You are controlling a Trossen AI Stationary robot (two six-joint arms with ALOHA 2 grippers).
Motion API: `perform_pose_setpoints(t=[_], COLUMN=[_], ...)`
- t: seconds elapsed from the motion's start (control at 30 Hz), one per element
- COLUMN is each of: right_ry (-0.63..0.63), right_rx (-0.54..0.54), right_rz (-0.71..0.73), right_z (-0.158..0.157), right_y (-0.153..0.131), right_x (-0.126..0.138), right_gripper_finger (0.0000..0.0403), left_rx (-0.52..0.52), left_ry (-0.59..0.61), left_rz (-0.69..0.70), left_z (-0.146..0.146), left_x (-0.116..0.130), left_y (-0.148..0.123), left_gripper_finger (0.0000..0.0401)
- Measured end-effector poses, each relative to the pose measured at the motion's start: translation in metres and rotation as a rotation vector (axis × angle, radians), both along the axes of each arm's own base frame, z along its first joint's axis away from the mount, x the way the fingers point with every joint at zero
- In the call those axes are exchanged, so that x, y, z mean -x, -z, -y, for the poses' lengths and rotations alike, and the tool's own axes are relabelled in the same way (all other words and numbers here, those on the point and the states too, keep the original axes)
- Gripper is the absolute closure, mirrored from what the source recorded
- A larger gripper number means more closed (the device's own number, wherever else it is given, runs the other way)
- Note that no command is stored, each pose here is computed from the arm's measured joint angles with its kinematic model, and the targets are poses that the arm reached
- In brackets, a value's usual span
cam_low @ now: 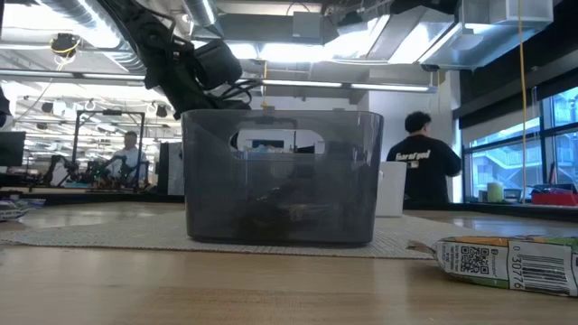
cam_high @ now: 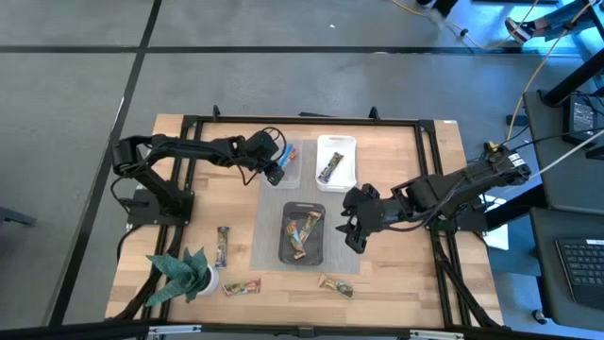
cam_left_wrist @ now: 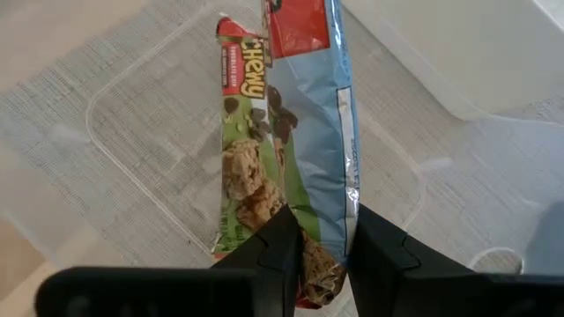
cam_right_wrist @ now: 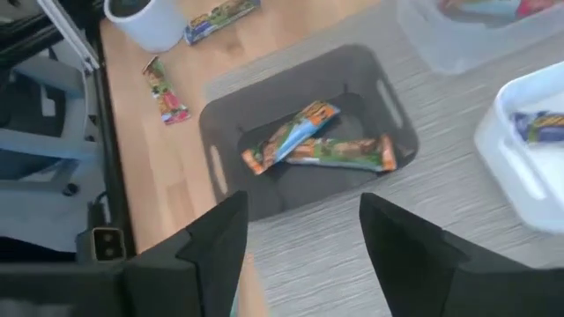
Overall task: Pick and place Granola Bars by type
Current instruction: Put the right red granola bar into the transparent bin, then put the yellow granola bar into the black bin
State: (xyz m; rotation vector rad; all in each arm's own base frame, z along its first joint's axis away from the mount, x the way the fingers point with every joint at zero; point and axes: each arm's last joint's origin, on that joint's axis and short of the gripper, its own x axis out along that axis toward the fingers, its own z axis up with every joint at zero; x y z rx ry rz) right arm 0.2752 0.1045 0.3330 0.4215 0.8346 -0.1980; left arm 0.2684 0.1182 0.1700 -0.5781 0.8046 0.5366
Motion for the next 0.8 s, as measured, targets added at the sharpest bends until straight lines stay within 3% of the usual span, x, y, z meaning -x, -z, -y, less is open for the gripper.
perform_pose_setpoints(t=[0.47,0.8], right_ry=[-0.17,-0.215], right_rx=[-0.03,-0.089], right_rz=[-0.15,-0.319], right_z=[-0.043,-0.061], right_y=[0.031,0.071], right_x=[-0.002,-0.019], right_gripper_finger=[0.0181,0.0181], left_rx=[0.056,0.075], left_ry=[0.025,0.015], left_rz=[0.061,0.076], left_z=[0.001,0.002], left_x=[-0.002,-0.003], left_y=[-0.004,-0.005], left_gripper_finger=[0.0325,0.027])
